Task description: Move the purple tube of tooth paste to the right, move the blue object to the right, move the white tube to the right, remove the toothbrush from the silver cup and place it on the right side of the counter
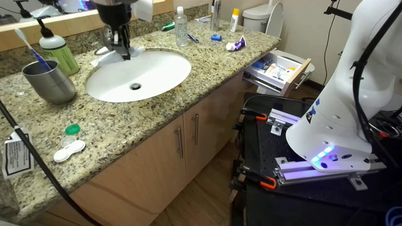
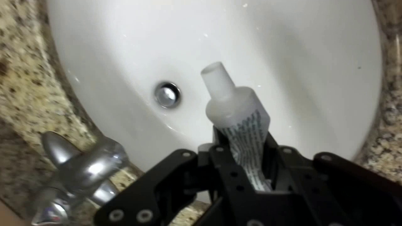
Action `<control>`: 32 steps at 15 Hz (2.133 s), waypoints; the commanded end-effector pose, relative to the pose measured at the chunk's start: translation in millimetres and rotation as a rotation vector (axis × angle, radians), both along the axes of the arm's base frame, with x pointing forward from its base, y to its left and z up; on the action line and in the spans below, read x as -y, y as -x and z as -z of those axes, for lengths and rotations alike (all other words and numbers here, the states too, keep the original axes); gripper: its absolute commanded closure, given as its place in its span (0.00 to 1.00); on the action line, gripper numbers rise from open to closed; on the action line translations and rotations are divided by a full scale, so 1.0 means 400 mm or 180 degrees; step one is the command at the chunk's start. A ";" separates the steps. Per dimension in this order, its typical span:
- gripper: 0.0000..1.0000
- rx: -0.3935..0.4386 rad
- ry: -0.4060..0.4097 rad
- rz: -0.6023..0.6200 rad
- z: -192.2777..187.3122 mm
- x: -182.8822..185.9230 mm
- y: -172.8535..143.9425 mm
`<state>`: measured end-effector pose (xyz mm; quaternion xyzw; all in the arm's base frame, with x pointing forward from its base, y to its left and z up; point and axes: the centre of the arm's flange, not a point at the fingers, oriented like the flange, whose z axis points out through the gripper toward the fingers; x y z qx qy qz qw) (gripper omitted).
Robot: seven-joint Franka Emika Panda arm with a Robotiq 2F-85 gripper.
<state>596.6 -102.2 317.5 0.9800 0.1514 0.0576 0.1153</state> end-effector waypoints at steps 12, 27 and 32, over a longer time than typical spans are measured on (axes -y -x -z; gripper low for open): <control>0.95 0.0355 -0.0076 -0.0189 -0.091 0.624 0.647; 0.94 -0.0643 0.0870 -0.0211 0.058 0.733 0.688; 0.94 -0.0942 0.1348 -0.0100 0.119 0.829 0.691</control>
